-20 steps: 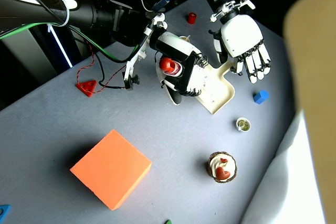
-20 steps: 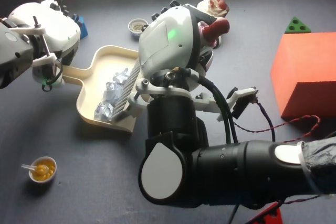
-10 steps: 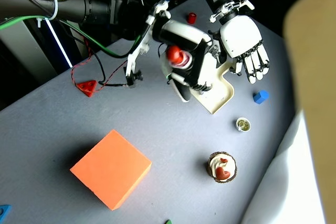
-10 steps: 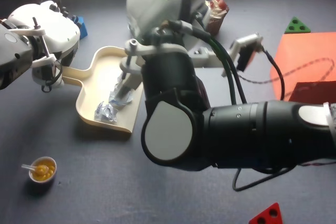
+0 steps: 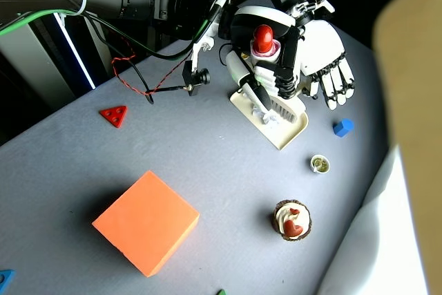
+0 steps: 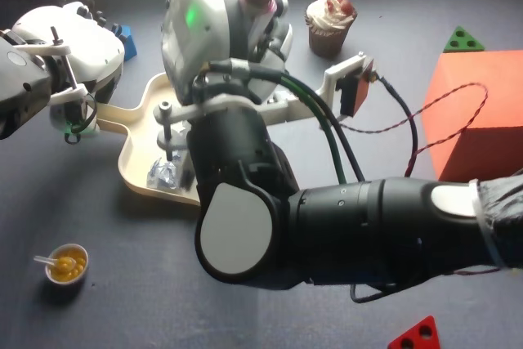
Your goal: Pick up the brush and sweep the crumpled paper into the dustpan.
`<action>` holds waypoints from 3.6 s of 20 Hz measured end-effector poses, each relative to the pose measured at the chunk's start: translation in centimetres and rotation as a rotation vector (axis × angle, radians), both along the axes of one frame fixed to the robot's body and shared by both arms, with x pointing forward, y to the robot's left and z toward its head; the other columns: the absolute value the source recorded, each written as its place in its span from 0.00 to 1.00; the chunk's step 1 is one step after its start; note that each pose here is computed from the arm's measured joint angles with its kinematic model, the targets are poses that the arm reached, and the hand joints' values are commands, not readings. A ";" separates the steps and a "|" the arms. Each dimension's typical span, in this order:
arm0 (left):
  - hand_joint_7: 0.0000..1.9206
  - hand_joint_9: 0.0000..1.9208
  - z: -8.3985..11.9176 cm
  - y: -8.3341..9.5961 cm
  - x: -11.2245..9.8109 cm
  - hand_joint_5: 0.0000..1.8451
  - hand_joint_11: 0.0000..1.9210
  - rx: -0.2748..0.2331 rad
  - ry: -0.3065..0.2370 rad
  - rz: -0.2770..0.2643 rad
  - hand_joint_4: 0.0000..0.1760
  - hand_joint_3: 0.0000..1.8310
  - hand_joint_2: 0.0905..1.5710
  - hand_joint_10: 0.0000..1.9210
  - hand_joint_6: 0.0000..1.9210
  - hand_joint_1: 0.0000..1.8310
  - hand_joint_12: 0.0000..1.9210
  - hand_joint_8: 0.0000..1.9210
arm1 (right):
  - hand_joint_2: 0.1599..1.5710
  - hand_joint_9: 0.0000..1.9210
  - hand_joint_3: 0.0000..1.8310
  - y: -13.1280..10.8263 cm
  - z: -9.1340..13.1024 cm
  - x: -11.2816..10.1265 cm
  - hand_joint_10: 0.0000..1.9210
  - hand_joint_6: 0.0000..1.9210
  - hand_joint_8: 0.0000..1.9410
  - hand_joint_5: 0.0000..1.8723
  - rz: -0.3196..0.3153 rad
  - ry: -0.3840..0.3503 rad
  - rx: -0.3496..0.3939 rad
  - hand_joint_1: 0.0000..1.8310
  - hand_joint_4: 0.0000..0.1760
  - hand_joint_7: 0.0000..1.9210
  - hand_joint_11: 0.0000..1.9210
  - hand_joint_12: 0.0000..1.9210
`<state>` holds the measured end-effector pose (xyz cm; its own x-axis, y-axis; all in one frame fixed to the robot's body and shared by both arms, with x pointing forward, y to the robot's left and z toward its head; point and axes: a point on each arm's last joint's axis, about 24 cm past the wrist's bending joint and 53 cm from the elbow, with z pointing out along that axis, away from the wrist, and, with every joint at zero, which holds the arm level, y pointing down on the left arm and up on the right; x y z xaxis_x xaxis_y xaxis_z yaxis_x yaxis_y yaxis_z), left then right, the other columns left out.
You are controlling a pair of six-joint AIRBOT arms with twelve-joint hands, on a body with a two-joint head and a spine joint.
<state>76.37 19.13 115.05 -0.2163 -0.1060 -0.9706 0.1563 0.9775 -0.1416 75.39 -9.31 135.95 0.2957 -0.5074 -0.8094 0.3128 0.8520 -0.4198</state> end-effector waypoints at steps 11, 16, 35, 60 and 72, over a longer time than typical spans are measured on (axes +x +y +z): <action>0.19 0.15 0.0 0.0 0.0 0.57 0.01 0.001 -0.001 0.000 0.00 0.00 0.67 0.00 0.45 0.61 0.34 0.00 | 0.70 0.72 0.00 -0.4 0.2 0.4 1.00 1.00 1.00 0.68 -0.056 0.019 -0.108 0.79 0.00 0.70 0.70 1.00; 0.17 0.13 0.0 0.0 0.0 0.56 0.00 0.002 -0.002 -0.001 0.00 0.00 0.68 0.00 0.46 0.60 0.35 0.00 | 0.70 0.72 0.00 -0.3 -0.2 0.8 1.00 1.00 1.00 0.68 -0.049 0.051 -0.107 0.78 0.00 0.69 0.71 1.00; 0.20 0.16 0.1 0.0 0.0 0.57 0.01 0.004 -0.004 -0.002 0.00 0.00 0.67 0.00 0.45 0.61 0.36 0.00 | 0.70 0.73 0.00 -1.5 -1.6 -0.5 1.00 1.00 1.00 0.67 -0.013 -0.042 0.225 0.79 0.00 0.69 0.73 1.00; 0.20 0.16 0.3 0.0 0.1 0.58 0.02 0.002 -0.008 0.000 0.00 0.00 0.67 0.00 0.44 0.61 0.36 0.00 | 0.71 0.75 0.00 -10.2 3.4 -5.9 1.00 1.00 1.00 0.69 0.024 -0.087 0.254 0.78 0.00 0.71 0.72 0.98; 0.14 0.11 0.4 0.3 0.1 0.46 0.01 0.004 -0.010 0.005 0.06 0.00 0.63 0.00 0.07 0.54 0.27 0.00 | 0.71 0.73 0.00 -13.3 0.6 -6.2 1.00 1.00 1.00 0.70 -0.016 -0.082 0.207 0.76 0.00 0.71 0.68 0.95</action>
<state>76.51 19.47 115.47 -0.2059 -0.1031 -0.9731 0.1533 0.9788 -0.1361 69.17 -22.62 136.54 0.3580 -0.3380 -0.8704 0.3526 0.9121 -0.2091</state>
